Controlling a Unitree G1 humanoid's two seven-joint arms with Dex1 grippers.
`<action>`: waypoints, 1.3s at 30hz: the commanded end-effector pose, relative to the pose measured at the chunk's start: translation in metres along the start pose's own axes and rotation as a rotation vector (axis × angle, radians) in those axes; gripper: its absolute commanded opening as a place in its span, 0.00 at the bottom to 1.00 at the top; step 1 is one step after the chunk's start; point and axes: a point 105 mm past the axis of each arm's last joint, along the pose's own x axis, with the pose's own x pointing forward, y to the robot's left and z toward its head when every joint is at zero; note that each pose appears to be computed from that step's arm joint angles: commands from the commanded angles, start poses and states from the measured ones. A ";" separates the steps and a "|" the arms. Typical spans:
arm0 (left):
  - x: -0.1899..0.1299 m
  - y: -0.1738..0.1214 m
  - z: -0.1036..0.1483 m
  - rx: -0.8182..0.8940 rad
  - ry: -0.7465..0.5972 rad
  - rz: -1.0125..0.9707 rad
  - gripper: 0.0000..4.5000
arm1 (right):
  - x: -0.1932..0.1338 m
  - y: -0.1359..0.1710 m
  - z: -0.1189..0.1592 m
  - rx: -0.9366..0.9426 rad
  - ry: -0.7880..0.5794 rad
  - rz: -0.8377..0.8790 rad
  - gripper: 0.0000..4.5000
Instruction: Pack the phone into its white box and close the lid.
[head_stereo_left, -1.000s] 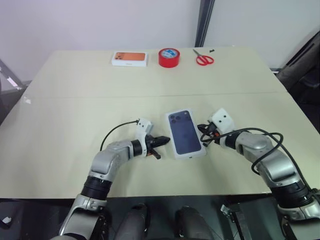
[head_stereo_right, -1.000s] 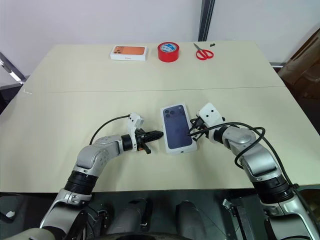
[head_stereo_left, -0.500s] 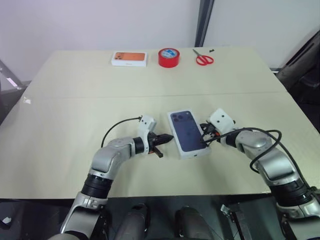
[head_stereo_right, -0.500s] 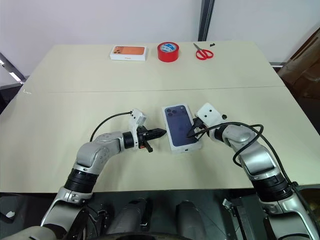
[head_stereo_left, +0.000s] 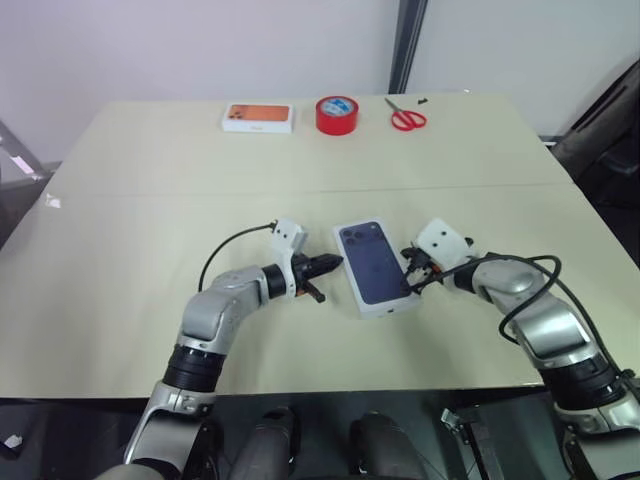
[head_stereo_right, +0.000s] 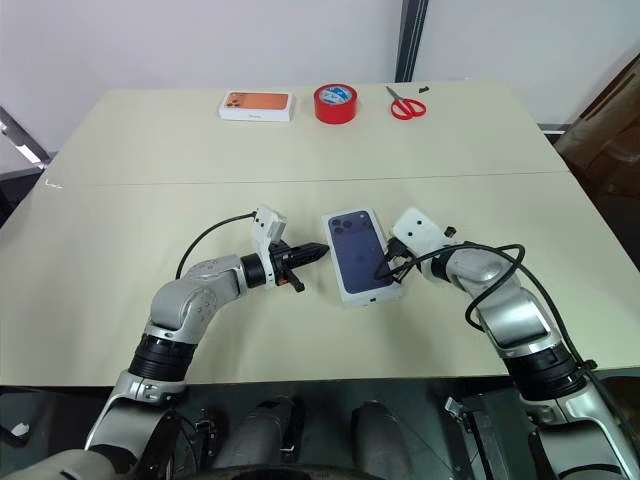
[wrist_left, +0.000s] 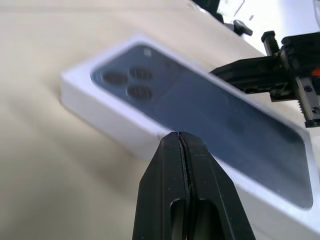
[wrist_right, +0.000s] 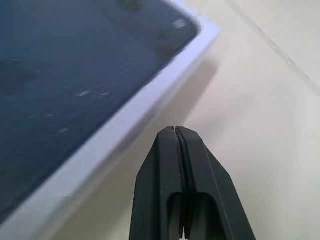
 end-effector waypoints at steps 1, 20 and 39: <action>0.008 -0.012 0.028 0.041 -0.097 -0.048 0.00 | -0.012 -0.026 0.037 -0.017 -0.144 -0.079 0.01; 0.028 0.000 -0.012 0.093 0.052 -0.028 0.00 | -0.009 0.052 0.010 0.017 -0.043 0.265 0.01; -0.092 0.055 0.022 0.285 0.033 0.126 1.00 | -0.040 0.004 0.027 0.199 -0.296 0.146 0.98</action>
